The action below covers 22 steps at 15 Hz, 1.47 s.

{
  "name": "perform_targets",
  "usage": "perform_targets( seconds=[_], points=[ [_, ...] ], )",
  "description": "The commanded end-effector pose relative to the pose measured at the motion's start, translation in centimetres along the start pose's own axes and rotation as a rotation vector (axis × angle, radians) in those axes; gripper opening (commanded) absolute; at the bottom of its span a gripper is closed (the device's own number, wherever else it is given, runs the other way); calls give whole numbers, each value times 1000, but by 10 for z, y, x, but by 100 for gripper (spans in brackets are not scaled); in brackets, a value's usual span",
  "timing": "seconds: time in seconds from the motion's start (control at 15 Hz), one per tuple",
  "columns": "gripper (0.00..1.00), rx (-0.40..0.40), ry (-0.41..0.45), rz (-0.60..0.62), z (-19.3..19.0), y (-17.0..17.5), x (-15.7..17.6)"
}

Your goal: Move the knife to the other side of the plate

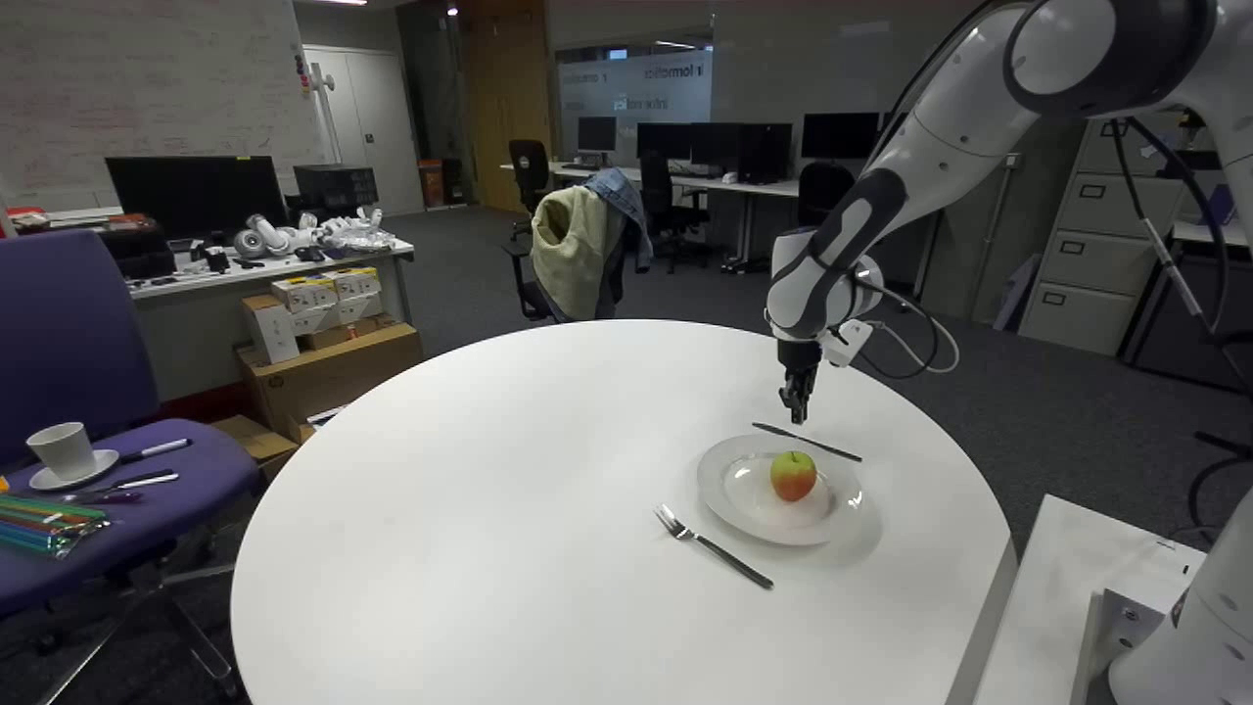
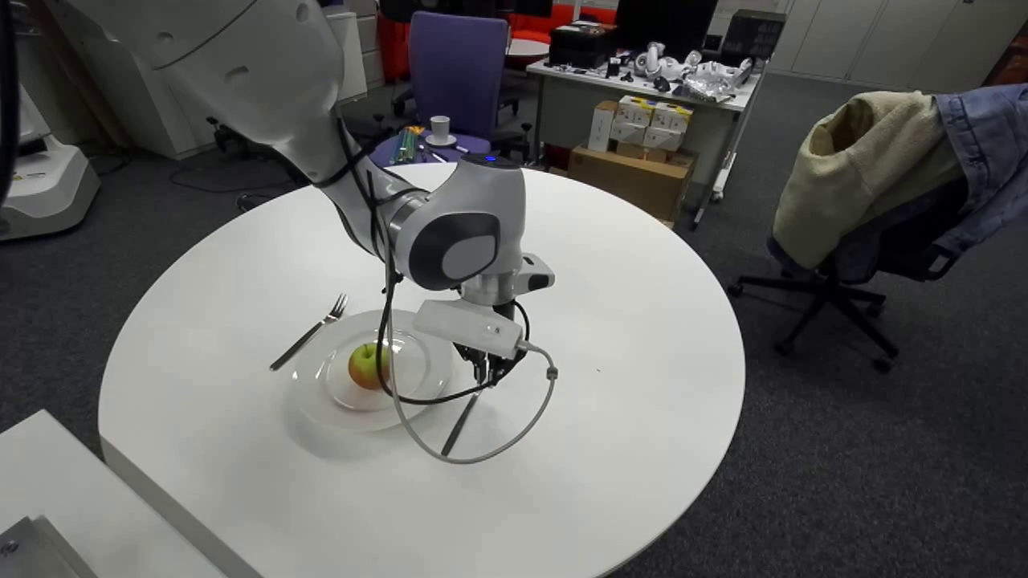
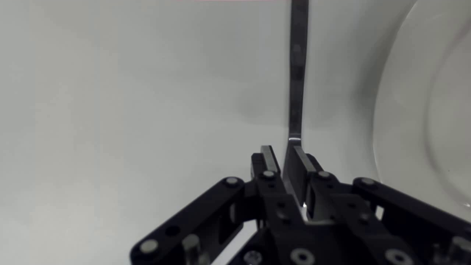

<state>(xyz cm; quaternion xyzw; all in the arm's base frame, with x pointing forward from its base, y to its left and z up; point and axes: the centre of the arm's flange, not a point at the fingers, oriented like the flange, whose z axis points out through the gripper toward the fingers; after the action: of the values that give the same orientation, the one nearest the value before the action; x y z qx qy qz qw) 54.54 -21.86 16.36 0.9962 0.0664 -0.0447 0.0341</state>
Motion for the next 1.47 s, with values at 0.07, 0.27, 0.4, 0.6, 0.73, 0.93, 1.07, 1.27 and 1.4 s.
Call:
perform_targets(
  seconds=[0.07,0.27,0.4,0.6,0.73,0.93,1.07,1.27,1.4],
  points=[
    [22,-17,47,-24,-49,-3,0],
    [27,-18,53,-31,-88,-28,1],
    [13,-14,54,-51,-115,-55,1],
    [38,-30,65,-82,-154,-113,0],
    [43,-50,66,-74,-175,-158,0],
    [64,-70,39,-53,-192,-224,0],
    [77,-70,14,-34,-197,-259,-3],
    [98,-52,-37,2,-196,-298,-5],
    [88,-58,-20,-32,-187,-294,4]
  ],
)
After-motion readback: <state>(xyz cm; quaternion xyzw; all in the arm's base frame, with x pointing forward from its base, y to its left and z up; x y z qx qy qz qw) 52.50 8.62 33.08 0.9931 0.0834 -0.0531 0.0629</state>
